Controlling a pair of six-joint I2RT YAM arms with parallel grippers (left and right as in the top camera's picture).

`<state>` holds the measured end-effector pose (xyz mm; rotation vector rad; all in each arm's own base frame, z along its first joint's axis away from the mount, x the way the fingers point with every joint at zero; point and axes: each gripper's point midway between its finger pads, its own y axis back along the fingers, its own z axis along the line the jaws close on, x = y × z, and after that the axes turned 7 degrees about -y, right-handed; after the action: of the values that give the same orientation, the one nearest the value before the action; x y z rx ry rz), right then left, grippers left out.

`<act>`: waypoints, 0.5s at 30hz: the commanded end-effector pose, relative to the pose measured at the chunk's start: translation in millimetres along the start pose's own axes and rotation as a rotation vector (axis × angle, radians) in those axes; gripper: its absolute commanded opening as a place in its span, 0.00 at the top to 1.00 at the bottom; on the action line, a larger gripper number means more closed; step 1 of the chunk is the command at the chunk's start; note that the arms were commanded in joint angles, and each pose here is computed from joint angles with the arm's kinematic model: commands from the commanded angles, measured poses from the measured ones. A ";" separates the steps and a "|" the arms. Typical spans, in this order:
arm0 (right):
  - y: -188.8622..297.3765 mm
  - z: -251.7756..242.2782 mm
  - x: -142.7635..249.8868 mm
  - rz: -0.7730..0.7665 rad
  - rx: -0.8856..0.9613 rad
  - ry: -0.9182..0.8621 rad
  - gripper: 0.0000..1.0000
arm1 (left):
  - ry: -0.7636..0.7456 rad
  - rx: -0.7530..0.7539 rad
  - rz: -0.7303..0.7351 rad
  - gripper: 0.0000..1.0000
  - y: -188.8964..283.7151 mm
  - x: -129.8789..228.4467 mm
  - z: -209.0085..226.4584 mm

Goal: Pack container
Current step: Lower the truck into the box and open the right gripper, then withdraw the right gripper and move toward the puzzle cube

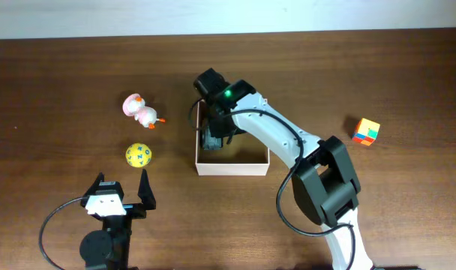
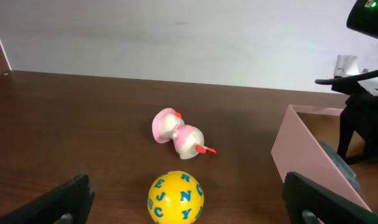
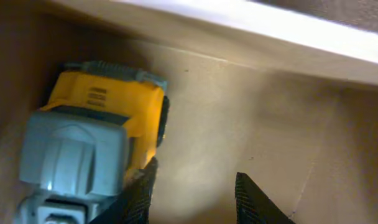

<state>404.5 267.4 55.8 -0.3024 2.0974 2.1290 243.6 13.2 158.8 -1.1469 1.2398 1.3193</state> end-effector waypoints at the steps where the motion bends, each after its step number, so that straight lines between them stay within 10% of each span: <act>1: 25.2 -9.4 -25.9 -0.070 -0.004 -0.010 0.61 | -0.019 -0.002 -0.004 0.01 -0.1 1.0 0.1; 15: 113.5 -50.2 -85.6 -0.212 0.024 -0.010 0.55 | -0.019 -0.002 -0.004 0.01 -0.1 0.9 0.1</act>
<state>447.2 245.7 153.1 -0.4433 2.0016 2.0856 243.6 13.2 158.7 -1.1468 1.2401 1.3196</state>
